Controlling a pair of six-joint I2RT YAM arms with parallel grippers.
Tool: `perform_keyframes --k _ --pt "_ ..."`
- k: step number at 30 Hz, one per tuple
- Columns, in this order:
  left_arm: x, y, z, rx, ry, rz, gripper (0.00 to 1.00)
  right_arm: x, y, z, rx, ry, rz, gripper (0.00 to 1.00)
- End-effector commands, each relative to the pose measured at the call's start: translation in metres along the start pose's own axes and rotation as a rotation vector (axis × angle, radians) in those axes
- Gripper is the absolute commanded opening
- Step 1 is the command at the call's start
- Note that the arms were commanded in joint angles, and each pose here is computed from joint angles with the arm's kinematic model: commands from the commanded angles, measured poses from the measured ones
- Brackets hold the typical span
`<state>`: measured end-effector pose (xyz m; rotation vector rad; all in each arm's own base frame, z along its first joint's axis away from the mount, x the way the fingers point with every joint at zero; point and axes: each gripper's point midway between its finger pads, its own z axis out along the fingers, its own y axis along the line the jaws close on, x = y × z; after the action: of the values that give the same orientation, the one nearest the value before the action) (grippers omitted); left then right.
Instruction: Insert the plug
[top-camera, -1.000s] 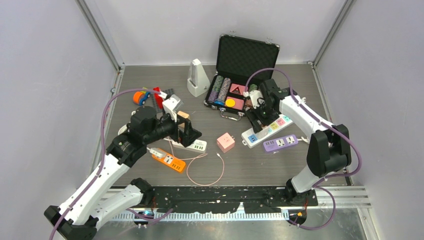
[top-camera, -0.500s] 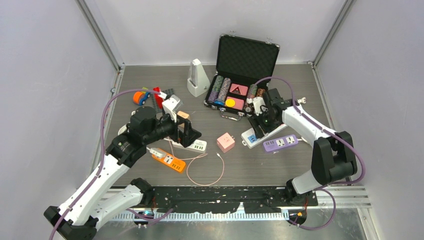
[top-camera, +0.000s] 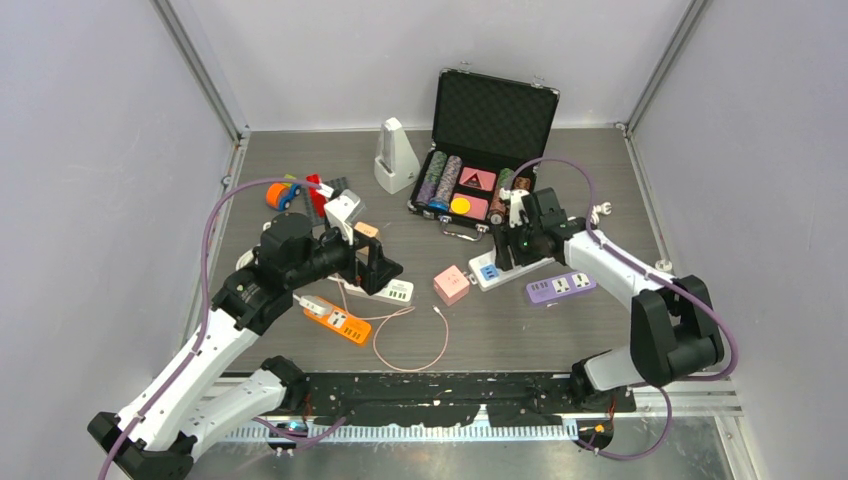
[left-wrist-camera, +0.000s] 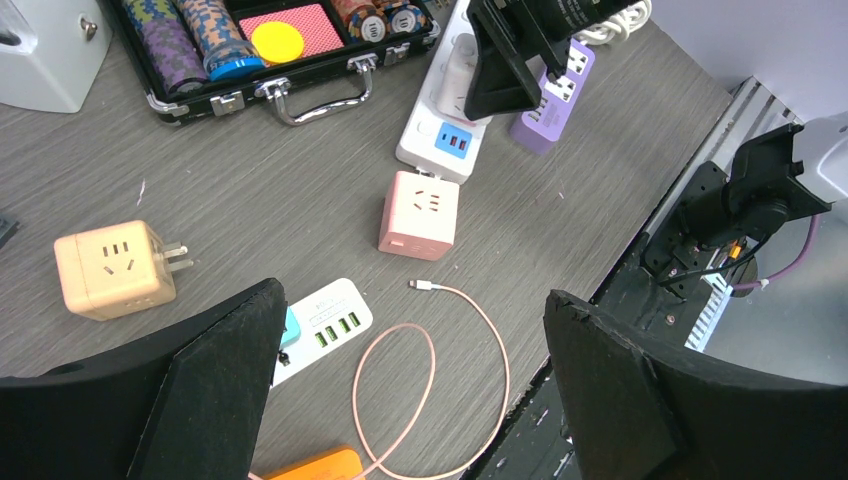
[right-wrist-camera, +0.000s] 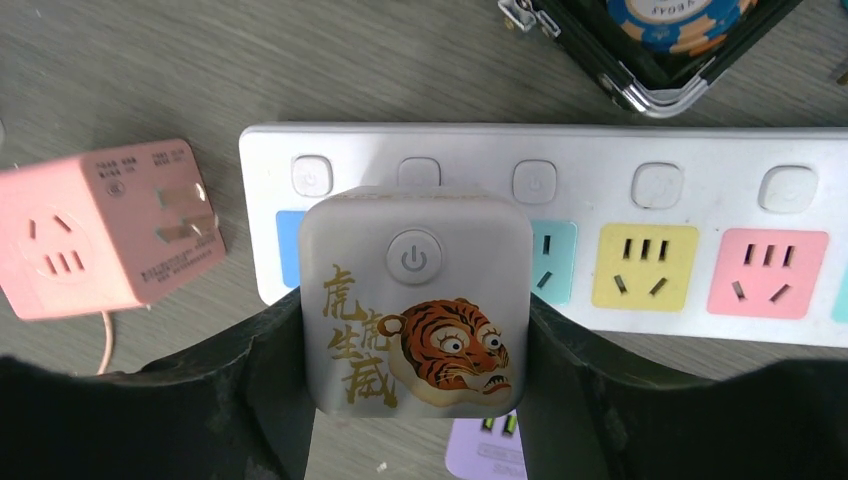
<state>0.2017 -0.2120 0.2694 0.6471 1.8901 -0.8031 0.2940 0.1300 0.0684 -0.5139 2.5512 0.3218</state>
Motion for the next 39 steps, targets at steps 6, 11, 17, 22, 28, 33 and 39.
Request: perform_keyframes --k 6,11,17,22,28,33,39 --pt "-0.004 0.000 0.003 -0.001 -0.010 -0.002 1.00 0.012 0.040 0.019 0.012 -0.146 0.137 0.05" --pt "0.000 0.000 0.007 0.001 0.005 -0.018 1.00 0.024 0.046 0.029 0.122 -0.155 0.137 0.06" --pt "-0.001 0.000 0.007 0.000 -0.002 -0.021 0.99 0.045 0.039 0.040 0.210 -0.124 0.167 0.06" --pt "-0.002 0.001 0.008 -0.003 0.000 -0.020 1.00 0.079 0.046 0.057 0.241 0.013 0.127 0.05" --pt "-0.001 0.004 0.007 -0.021 0.001 -0.022 1.00 0.100 0.047 0.066 0.308 0.111 0.140 0.05" --pt "-0.002 0.009 0.005 -0.051 -0.003 -0.021 1.00 0.072 0.045 0.056 0.366 0.052 0.153 0.38" --pt "-0.005 0.023 0.002 -0.139 -0.016 -0.027 1.00 -0.038 0.052 -0.006 0.371 -0.225 0.140 0.96"
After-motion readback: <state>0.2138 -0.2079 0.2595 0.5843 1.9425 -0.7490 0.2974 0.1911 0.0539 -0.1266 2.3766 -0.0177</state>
